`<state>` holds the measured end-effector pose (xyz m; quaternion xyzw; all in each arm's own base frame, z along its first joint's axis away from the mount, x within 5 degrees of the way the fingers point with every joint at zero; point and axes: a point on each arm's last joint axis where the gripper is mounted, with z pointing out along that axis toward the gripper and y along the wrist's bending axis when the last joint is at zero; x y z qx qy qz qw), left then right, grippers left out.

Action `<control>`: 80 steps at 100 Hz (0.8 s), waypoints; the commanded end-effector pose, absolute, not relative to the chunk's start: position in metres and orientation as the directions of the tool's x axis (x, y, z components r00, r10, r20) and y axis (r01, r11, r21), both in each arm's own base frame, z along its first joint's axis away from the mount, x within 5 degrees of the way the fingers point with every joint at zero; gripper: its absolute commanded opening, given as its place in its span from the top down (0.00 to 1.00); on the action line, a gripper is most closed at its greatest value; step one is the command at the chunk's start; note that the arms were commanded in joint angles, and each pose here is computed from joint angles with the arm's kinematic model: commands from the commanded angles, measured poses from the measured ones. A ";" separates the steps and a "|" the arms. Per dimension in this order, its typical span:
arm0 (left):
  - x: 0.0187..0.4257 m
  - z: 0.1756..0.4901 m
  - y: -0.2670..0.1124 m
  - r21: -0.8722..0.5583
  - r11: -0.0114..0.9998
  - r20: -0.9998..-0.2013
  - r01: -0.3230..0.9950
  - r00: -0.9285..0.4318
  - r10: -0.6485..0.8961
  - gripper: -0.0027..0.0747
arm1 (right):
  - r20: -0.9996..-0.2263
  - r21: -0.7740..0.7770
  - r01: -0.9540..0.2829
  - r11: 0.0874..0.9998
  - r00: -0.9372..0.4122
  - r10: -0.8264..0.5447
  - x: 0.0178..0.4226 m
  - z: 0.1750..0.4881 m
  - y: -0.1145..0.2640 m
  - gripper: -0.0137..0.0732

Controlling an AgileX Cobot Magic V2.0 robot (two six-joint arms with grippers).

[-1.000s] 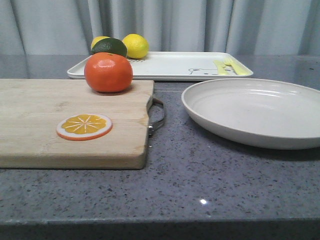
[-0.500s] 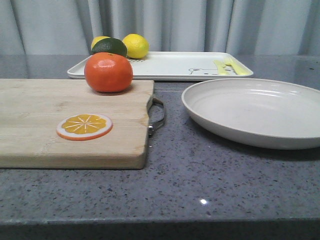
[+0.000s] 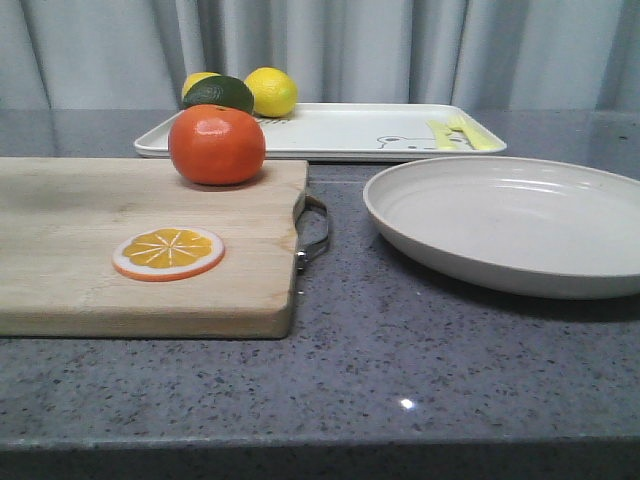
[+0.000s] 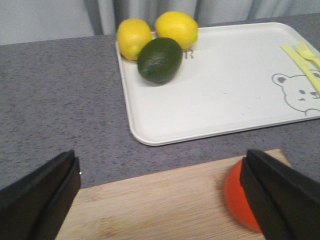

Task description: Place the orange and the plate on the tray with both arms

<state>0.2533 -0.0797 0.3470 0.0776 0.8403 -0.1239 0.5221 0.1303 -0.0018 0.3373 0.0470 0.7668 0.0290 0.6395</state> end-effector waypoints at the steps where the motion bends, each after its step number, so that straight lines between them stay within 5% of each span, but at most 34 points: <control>1: 0.260 0.371 -0.097 -0.163 0.936 -0.924 0.312 -0.380 -0.034 0.15 | -0.993 0.093 0.025 0.995 -0.071 0.094 0.132 0.356 -0.002 0.92; 35: 0.296 0.364 -0.153 -0.222 0.893 -0.810 0.393 -0.584 0.056 0.15 | -0.993 0.093 0.025 0.995 -0.072 0.094 0.132 0.356 -0.002 0.92; 80: 0.326 0.347 -0.173 -0.256 0.888 -0.676 0.381 -0.728 0.117 0.15 | -0.993 0.093 0.026 0.995 -0.074 0.094 0.132 0.355 -0.002 0.92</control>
